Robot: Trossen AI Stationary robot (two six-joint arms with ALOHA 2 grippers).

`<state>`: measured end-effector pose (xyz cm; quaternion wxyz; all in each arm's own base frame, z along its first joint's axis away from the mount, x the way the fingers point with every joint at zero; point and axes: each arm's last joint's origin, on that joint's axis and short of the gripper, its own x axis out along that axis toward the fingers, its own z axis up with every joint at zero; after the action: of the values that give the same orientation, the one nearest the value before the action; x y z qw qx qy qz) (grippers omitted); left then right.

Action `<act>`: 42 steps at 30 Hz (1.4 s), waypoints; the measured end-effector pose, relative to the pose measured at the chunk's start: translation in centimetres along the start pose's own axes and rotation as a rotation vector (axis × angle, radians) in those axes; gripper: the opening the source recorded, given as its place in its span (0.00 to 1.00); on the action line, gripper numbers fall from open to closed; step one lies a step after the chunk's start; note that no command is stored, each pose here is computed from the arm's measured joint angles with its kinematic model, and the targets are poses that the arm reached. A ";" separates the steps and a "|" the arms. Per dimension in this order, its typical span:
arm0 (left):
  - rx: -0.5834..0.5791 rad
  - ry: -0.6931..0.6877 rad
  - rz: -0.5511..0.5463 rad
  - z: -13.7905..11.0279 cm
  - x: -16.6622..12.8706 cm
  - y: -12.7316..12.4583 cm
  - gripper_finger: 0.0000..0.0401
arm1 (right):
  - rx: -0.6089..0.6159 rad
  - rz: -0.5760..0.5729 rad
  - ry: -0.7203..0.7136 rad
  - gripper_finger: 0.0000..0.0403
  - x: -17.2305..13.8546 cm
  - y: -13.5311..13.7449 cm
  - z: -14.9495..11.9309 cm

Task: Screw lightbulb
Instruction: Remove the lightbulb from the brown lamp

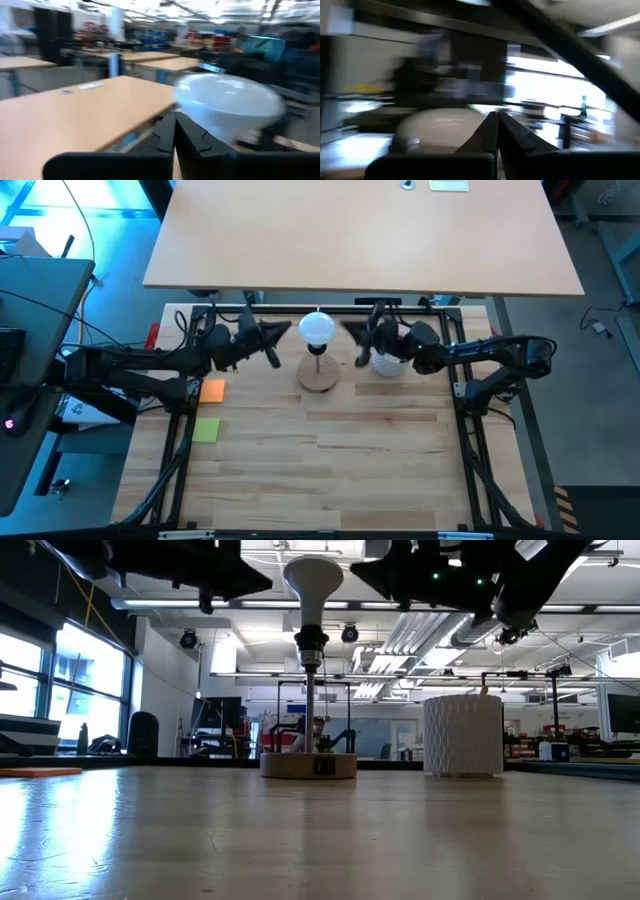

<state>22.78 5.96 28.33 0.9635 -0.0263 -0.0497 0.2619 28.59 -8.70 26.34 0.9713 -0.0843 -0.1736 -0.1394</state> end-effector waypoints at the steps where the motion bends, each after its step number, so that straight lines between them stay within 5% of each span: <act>1: 0.011 -0.005 0.020 0.1 0.1 0.3 0.00 | 0.003 0.071 -0.006 0.00 0.0 0.4 0.0; 6: -0.001 -0.028 -0.087 0.2 0.6 1.3 0.00 | -0.002 0.179 0.016 0.00 0.0 1.9 -0.3; 17: -0.132 -0.028 -0.355 -0.1 0.8 -0.4 0.00 | 0.025 -0.032 0.087 0.00 0.0 -0.3 -1.0; 22: -0.103 -0.042 -0.332 0.6 -0.1 -0.8 0.00 | 0.009 -0.212 0.084 0.00 -0.2 -1.5 -0.7; 24: -0.069 -0.018 -0.245 0.6 -0.3 -0.3 0.00 | 0.010 -0.174 0.062 0.00 -0.2 -1.5 -0.1; 28: 0.002 -0.011 -0.047 0.7 -0.3 1.1 0.00 | 0.025 0.138 0.038 0.00 -0.3 -0.2 0.4; 31: 0.013 -0.041 -0.021 0.8 0.1 2.1 0.00 | 0.024 0.297 0.022 0.00 -0.3 0.9 0.4; 42: -0.128 -0.032 -0.299 0.5 0.8 2.0 0.00 | 0.031 0.059 0.102 0.00 2.3 0.2 -1.5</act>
<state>22.40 8.16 28.75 0.9871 -0.0756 -0.0850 0.1124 31.22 -9.45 25.76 0.9837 -0.0670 -0.1236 -0.1120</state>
